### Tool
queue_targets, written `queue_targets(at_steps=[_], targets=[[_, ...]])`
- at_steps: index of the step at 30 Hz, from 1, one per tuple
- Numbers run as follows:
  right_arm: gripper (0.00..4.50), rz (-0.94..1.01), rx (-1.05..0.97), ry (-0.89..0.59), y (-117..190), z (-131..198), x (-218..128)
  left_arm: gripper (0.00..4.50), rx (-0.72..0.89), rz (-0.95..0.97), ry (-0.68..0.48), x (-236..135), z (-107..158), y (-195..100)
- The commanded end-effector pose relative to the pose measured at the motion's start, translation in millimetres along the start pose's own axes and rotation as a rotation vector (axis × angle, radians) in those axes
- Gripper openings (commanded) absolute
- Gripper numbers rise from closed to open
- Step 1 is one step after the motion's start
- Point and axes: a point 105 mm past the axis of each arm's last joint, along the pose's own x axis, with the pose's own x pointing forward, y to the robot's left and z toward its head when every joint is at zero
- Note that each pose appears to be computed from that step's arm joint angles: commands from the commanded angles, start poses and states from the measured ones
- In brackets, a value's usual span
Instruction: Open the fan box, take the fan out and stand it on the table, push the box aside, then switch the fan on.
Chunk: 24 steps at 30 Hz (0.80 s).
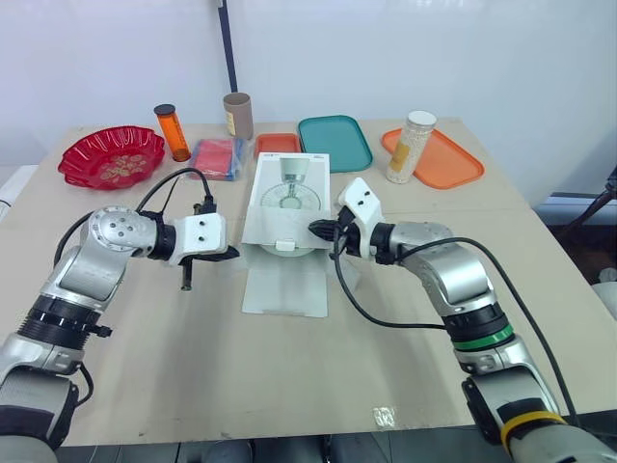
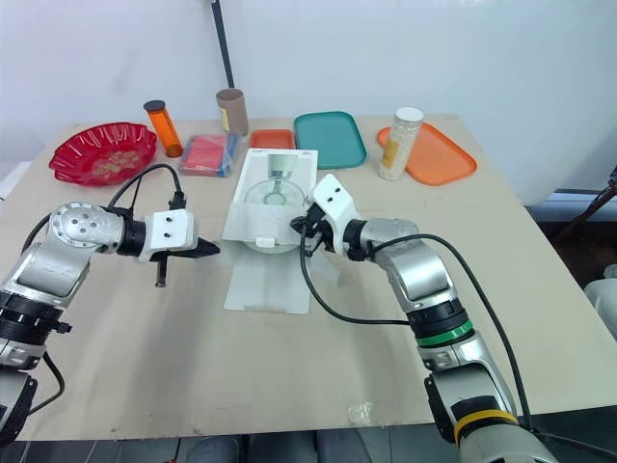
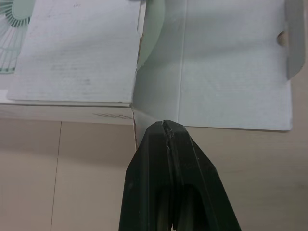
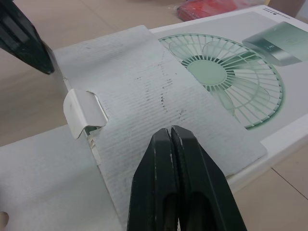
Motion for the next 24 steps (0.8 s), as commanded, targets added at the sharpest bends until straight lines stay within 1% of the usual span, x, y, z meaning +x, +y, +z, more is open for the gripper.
queue_targets(at_steps=[1, 11, 18, 24], targets=[[0.04, 0.012, -0.009, 0.008, 2, -1, 0, 0.0, -0.034, 0.104, -0.026, 6, -1, 10], [0.04, 0.012, -0.022, 0.021, 1, -2, -3, 0.0, -0.165, 0.257, -0.089, 29, -3, 13], [0.04, 0.011, -0.024, 0.024, 0, -2, -4, 0.0, -0.289, 0.34, -0.167, 31, 3, 21], [0.04, 0.013, -0.025, 0.021, 1, -1, -2, 0.0, -0.349, 0.35, -0.205, 26, 8, 21]])
